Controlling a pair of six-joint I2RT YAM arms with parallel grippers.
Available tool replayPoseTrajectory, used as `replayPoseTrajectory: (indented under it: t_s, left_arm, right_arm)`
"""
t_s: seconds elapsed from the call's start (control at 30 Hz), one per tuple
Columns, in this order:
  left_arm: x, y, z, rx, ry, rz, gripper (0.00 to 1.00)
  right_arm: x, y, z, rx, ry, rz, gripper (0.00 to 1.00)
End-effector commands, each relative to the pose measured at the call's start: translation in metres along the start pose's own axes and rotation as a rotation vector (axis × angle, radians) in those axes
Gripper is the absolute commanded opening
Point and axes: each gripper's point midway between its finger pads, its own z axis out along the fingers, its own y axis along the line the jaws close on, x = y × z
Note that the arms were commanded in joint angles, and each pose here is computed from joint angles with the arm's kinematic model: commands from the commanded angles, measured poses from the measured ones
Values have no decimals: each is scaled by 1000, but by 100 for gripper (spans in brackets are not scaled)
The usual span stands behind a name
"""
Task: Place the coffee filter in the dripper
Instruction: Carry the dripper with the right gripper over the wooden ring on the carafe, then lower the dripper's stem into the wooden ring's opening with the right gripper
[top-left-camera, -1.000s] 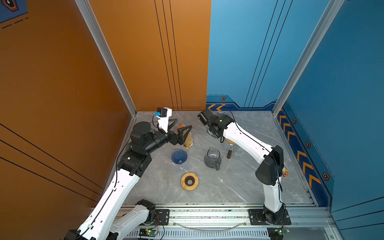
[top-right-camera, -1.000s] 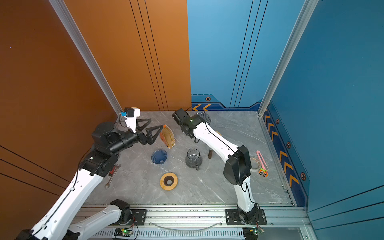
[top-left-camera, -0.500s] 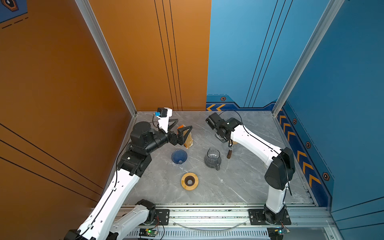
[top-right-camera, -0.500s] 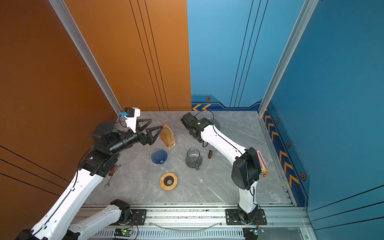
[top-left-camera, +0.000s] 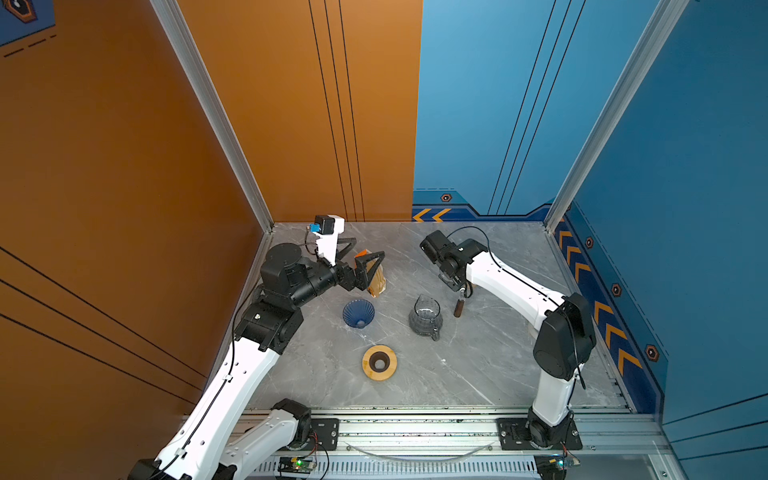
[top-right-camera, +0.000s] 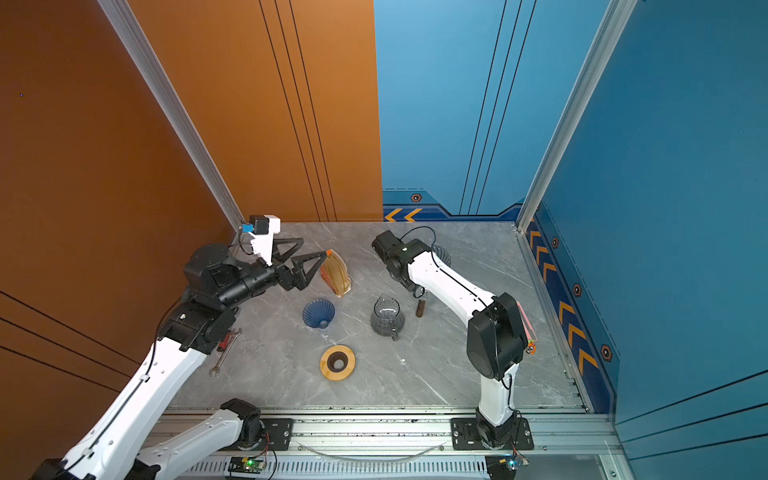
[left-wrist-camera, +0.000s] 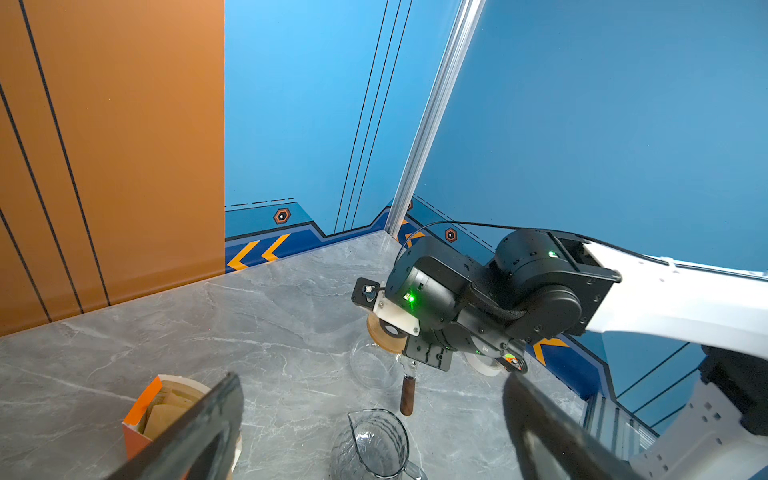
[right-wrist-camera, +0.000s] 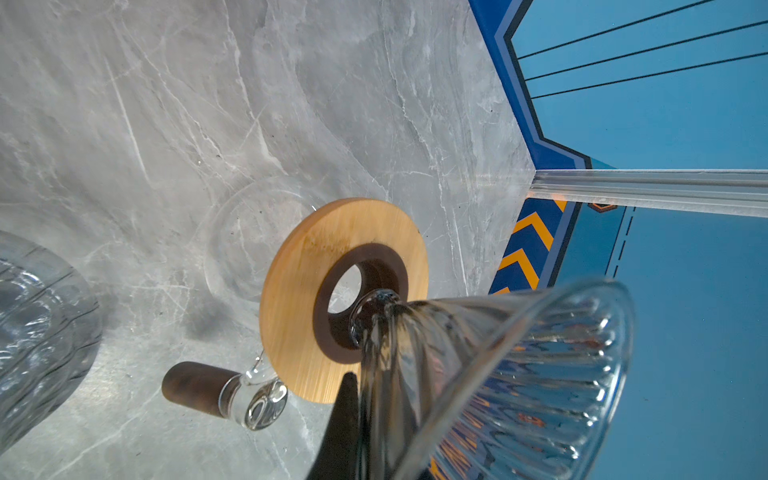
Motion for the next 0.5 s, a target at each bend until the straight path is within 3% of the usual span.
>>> replayPoseTrajectory:
  t_s: [0.0, 0.47]
  left_arm:
    - [0, -1, 0, 19, -10, -1, 98]
    - [-1, 0, 0, 16, -11, 1, 98]
  right_arm:
    - [-1, -7, -7, -9, -31, 49, 8]
    - [-2, 5, 6, -94, -23, 59, 8]
